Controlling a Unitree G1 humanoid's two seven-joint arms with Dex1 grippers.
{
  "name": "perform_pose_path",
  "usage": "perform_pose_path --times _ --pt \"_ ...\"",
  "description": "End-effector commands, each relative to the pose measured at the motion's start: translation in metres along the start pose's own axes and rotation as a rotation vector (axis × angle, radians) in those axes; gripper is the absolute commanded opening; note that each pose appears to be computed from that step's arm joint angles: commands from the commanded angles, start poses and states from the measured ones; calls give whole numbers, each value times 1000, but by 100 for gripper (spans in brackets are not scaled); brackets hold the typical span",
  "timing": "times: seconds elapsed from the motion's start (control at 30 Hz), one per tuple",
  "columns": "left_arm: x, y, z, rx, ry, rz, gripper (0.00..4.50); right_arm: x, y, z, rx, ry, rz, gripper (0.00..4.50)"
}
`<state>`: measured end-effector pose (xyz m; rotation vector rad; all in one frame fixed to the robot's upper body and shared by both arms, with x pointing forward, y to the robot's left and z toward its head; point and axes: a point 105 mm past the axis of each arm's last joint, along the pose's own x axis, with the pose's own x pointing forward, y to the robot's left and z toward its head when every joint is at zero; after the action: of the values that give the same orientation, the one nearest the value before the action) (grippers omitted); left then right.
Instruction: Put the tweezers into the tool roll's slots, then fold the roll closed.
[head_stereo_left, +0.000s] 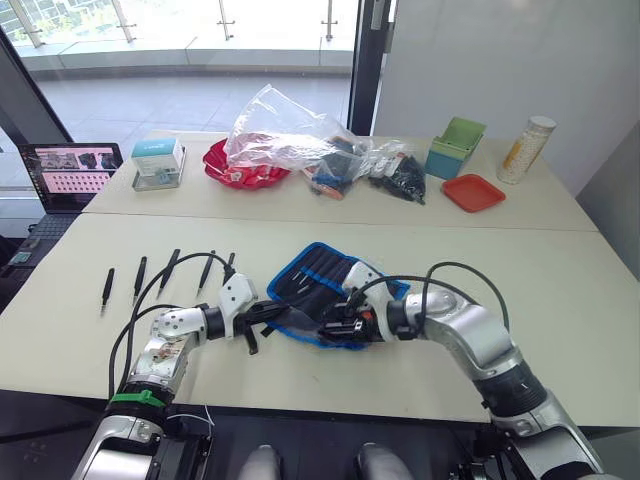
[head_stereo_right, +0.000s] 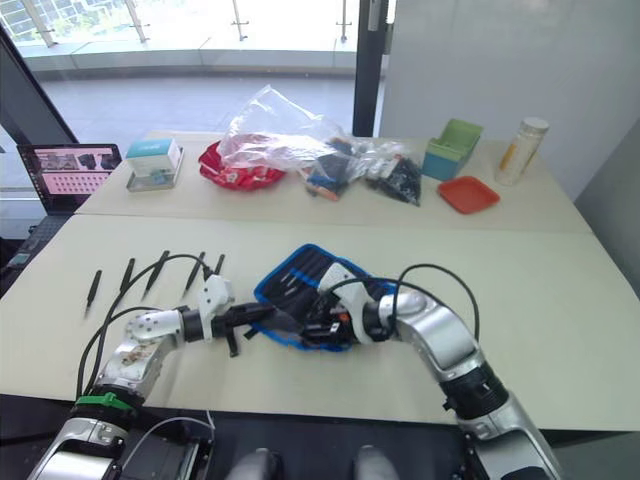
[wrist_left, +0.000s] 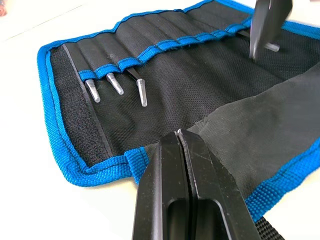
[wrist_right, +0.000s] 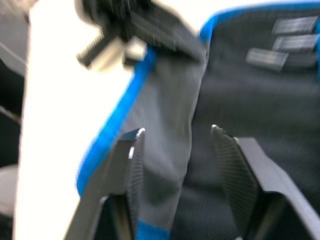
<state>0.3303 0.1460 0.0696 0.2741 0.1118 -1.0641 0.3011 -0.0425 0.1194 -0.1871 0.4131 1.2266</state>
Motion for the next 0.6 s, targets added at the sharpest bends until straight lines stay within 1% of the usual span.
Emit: perform_pose_path --times 0.03,0.13,0.23,0.33,0.43,0.5,0.6 --pt "-7 -8 -28 -47 102 -19 0 1 8 34 -45 -122 73 194" --pt "-4 -8 -25 -44 96 -21 0 37 2 38 -46 -135 97 106" --pt "-4 -8 -24 -40 94 -20 0 56 -1 35 -63 -135 113 1" --pt "-5 -9 -25 -45 95 -16 0 72 1 30 -75 -130 139 1" --pt "-7 -10 -26 -42 100 -14 0 83 -1 8 -54 -69 131 1" --pt "-8 -9 -26 -38 103 -8 0 85 -8 -3 -31 -46 105 1" --pt "-11 -4 -23 -32 99 15 0 76 -19 -34 6 12 65 1"
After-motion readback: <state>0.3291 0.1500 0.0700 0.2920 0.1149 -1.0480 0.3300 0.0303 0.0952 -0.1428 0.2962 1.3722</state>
